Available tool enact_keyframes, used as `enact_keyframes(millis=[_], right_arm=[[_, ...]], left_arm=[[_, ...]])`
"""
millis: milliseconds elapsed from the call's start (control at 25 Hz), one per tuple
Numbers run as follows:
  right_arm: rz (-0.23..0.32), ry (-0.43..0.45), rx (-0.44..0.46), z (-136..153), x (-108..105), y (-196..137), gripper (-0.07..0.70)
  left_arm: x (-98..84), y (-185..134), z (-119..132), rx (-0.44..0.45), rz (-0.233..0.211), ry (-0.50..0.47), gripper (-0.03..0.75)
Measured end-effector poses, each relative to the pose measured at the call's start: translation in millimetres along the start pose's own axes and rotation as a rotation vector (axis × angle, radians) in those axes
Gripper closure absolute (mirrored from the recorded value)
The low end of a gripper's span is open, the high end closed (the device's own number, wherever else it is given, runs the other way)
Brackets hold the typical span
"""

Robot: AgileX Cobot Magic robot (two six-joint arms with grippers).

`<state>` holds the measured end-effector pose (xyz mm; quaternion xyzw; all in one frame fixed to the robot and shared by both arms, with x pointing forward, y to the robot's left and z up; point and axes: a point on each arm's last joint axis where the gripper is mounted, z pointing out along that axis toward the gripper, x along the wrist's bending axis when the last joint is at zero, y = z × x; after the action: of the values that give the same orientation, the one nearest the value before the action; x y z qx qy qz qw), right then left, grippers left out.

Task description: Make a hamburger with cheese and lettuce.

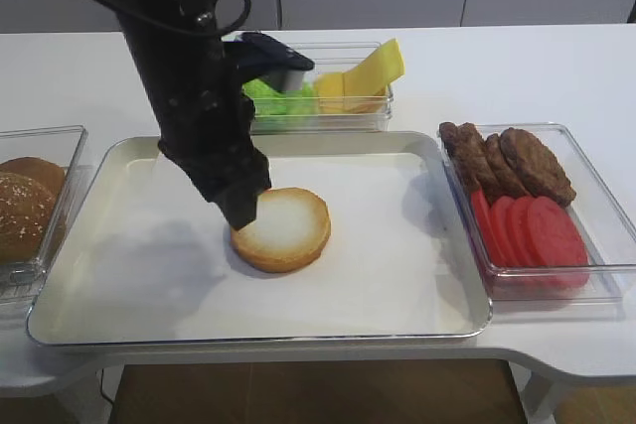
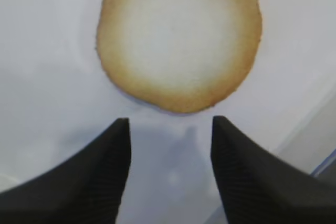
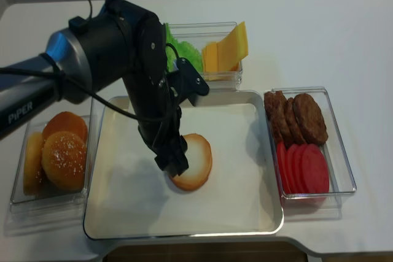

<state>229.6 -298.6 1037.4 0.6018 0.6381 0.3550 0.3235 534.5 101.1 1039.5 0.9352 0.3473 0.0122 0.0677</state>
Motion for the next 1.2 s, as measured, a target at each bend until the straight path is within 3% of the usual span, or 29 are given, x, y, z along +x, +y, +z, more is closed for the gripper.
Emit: enact_keyframes(millis=[280, 440, 640, 920, 1200], right_arm=[[0.000, 0.000, 0.000, 0.0, 0.0, 0.0, 0.191], [0.000, 0.000, 0.000, 0.0, 0.0, 0.0, 0.191], [0.000, 0.000, 0.000, 0.0, 0.0, 0.0, 0.191], [0.012, 0.000, 0.000, 0.0, 0.0, 0.0, 0.191], [0.012, 0.000, 0.000, 0.0, 0.0, 0.0, 0.191]], left_arm=[[18.7, 9.9, -29.1, -0.088, -0.243, 0.104, 0.344], [22.6, 8.2, -33.2, -0.098, -0.318, 0.106, 0.344], [19.7, 2.2, -50.8, -0.146, -0.346, 0.098, 0.346], [8.4, -21.0, -103.5, -0.285, -0.363, 0.114, 0.352], [-7.9, -68.9, -129.1, -0.335, -0.371, 0.131, 0.352]])
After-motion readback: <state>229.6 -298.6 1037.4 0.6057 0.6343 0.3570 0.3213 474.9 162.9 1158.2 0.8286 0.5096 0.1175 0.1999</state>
